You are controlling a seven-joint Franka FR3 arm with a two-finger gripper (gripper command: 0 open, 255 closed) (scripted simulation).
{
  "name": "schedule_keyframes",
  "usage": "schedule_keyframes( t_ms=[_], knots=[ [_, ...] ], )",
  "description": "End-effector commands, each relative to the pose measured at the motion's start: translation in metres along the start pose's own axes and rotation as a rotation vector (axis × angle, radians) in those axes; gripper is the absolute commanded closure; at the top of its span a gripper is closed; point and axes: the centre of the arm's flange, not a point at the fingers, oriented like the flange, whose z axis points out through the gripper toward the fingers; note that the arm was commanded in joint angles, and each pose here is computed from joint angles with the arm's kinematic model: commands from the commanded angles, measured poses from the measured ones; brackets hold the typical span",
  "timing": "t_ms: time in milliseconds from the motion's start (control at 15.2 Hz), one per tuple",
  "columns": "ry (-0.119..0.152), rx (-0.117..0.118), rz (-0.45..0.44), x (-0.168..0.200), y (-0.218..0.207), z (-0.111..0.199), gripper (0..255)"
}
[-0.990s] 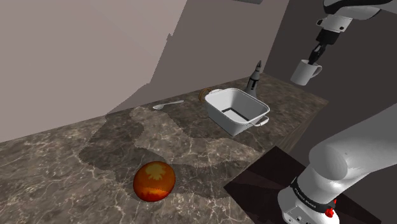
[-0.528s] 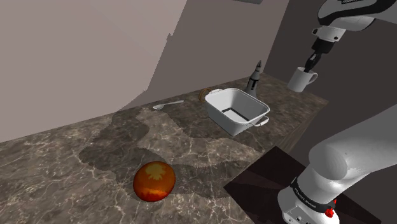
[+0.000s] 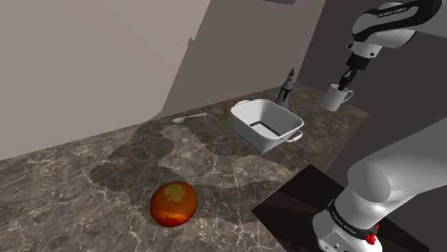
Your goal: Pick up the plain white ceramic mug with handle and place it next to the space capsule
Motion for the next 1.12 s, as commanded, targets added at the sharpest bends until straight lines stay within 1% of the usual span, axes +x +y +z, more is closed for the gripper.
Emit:
schedule_keyframes(
  t_ms=[0, 1056],
  knots=[
    [0.000, 0.000, 0.000, 0.001, 0.000, 0.011, 255],
    [0.000, 0.000, 0.000, -0.005, 0.001, 0.096, 255]
  ],
)
